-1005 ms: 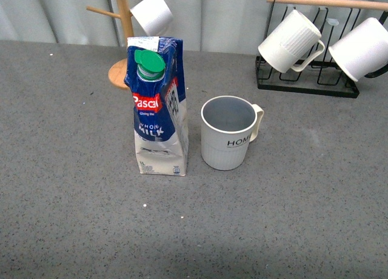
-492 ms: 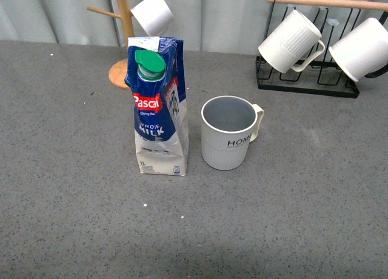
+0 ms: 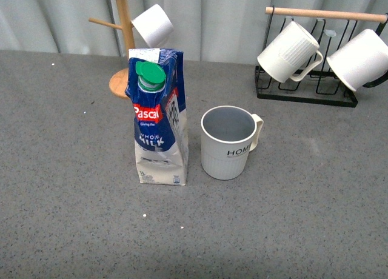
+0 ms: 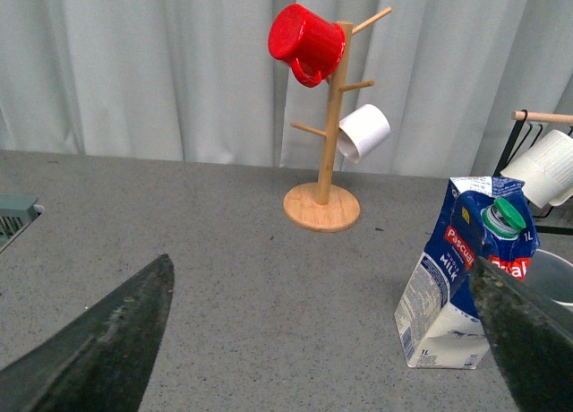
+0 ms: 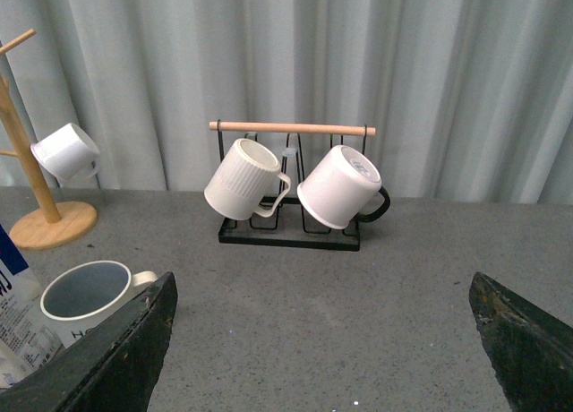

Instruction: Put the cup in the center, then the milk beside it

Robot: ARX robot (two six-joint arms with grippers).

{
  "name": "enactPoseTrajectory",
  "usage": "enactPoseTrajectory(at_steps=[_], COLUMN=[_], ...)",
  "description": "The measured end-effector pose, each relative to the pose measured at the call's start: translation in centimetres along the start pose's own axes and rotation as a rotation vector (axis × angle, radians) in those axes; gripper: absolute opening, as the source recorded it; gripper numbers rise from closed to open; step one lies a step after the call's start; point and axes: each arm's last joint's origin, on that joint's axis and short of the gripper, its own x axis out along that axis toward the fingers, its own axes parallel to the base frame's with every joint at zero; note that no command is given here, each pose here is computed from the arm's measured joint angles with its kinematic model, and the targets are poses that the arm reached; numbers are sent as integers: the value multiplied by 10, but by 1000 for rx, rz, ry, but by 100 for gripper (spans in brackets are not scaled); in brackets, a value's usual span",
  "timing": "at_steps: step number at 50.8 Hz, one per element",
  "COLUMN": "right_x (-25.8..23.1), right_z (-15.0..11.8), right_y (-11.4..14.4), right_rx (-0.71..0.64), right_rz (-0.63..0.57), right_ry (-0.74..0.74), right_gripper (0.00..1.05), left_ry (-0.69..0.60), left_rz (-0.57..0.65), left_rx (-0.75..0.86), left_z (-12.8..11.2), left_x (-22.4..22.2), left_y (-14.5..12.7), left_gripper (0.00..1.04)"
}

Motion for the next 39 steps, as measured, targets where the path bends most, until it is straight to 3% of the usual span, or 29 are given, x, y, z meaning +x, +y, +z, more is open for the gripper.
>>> enactPoseTrajectory(at_steps=[39], right_x=[0], right_z=[0], right_y=[0], right_rx=[0], right_rz=[0], right_ry=[0], right_gripper=[95], left_ry=[0], left_rz=[0], left_rx=[2], left_z=[0], left_x=[0], left_y=[0], left_gripper=[98])
